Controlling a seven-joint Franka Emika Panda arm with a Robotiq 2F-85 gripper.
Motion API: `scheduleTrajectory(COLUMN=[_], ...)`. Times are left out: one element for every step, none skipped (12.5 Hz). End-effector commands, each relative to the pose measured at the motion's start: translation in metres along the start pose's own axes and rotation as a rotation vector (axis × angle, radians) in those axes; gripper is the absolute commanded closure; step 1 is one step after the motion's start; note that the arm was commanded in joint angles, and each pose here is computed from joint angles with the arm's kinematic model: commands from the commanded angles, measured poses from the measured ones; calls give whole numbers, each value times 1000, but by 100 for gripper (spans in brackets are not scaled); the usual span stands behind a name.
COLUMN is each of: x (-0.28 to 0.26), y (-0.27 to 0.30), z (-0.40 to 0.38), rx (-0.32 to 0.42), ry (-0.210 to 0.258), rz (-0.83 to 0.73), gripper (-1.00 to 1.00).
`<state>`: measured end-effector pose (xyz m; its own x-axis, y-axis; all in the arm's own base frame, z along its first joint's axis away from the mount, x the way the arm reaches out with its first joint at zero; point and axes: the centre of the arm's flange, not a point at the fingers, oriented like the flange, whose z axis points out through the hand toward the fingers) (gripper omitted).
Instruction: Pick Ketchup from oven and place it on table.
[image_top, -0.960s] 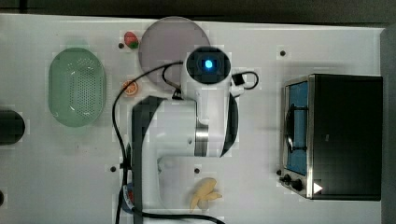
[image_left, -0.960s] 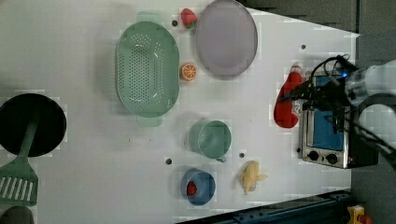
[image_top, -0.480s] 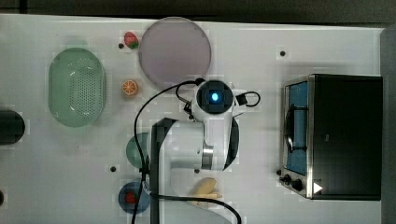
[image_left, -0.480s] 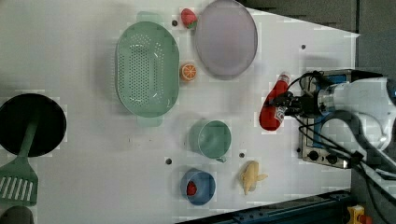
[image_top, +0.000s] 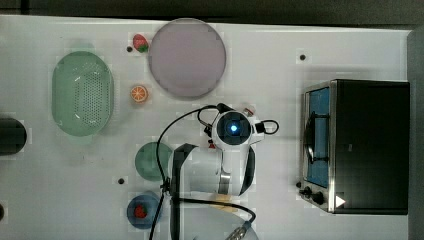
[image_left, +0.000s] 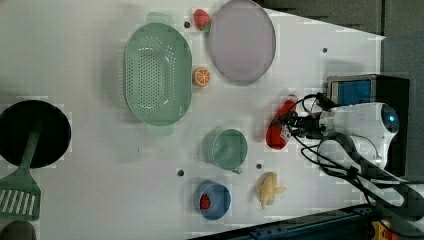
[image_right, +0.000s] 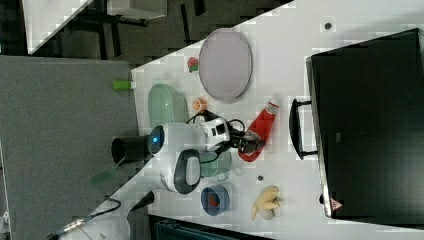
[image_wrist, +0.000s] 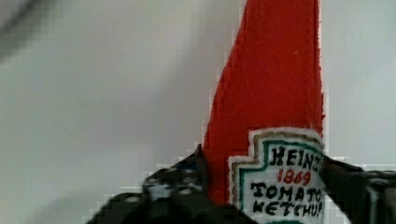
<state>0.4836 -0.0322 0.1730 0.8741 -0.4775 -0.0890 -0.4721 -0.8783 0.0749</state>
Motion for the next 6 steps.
scheduleTrajectory(x=[17,23,29,34,37,38], y=[-9,-8,-7,-6,-7,-7], z=[-32,-53,-79,-111,-147,-185], rx=[55,75,97,120,140,153], ry=[88,113,130,140,142,136], rz=[53,90,151,212,256,280], gripper=[-100,-100,-100,-100,-100,-100])
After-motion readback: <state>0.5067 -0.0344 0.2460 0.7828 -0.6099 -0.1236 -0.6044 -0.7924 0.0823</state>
